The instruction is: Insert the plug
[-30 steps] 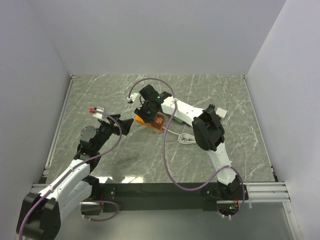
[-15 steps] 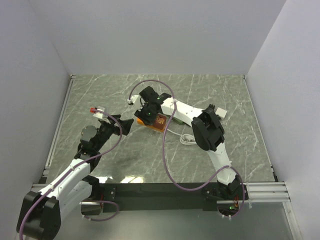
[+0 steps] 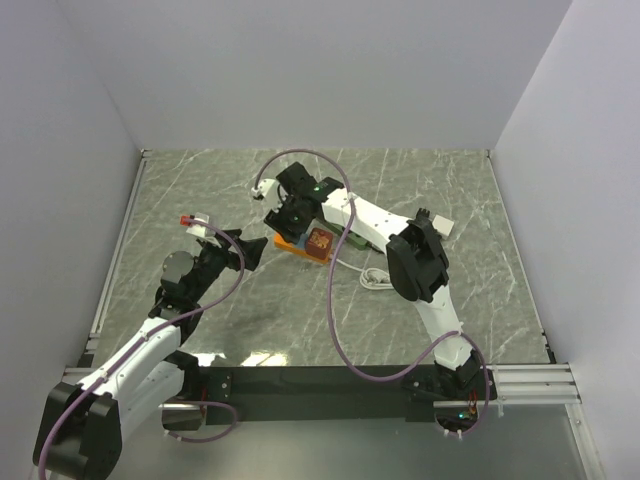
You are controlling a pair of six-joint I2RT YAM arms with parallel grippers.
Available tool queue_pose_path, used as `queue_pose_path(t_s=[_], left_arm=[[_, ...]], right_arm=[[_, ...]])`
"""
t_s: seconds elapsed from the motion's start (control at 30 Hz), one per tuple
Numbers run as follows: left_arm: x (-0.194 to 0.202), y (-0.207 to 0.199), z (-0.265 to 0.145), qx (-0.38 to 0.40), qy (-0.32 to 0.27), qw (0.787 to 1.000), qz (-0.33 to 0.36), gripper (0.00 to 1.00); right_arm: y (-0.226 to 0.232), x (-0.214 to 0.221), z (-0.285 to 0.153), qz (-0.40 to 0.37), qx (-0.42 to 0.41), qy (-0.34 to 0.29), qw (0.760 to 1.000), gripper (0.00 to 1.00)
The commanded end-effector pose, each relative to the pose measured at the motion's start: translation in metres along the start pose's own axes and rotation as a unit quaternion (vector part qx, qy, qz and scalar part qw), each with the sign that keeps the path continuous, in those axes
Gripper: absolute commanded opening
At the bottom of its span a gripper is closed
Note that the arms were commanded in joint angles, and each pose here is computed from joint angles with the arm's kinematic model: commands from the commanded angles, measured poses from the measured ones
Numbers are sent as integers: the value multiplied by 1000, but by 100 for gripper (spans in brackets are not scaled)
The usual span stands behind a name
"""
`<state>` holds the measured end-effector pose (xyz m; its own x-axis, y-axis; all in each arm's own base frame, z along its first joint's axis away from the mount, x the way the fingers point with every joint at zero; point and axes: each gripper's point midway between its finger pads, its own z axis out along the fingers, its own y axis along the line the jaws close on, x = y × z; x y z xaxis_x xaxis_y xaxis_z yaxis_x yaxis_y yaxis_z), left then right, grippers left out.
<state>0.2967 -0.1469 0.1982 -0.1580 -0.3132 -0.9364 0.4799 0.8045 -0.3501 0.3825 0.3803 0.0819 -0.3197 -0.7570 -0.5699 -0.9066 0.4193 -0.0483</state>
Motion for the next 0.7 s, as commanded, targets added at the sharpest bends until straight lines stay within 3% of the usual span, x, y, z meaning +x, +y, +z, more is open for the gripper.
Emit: queue_pose_path(t_s=[0.0,0.2,0.47,0.67], left_arm=[[-17,-7,2,15,-24,1000,4,88],[-16,-7,3,14,-22,1000,3,88],[-13,-5,6,13,-16,1000,2,88],[-9,-2,10,6,-9,1000,0,88]], right_arm=[[0,-14,-14,-8,-5,-21,1000,63],[1,-26,-37,-7,-3,-54,999,64],[6,-55,-91,1,-14,-152,988,67],[-10,-53,-131,57,30,-210,976,68]])
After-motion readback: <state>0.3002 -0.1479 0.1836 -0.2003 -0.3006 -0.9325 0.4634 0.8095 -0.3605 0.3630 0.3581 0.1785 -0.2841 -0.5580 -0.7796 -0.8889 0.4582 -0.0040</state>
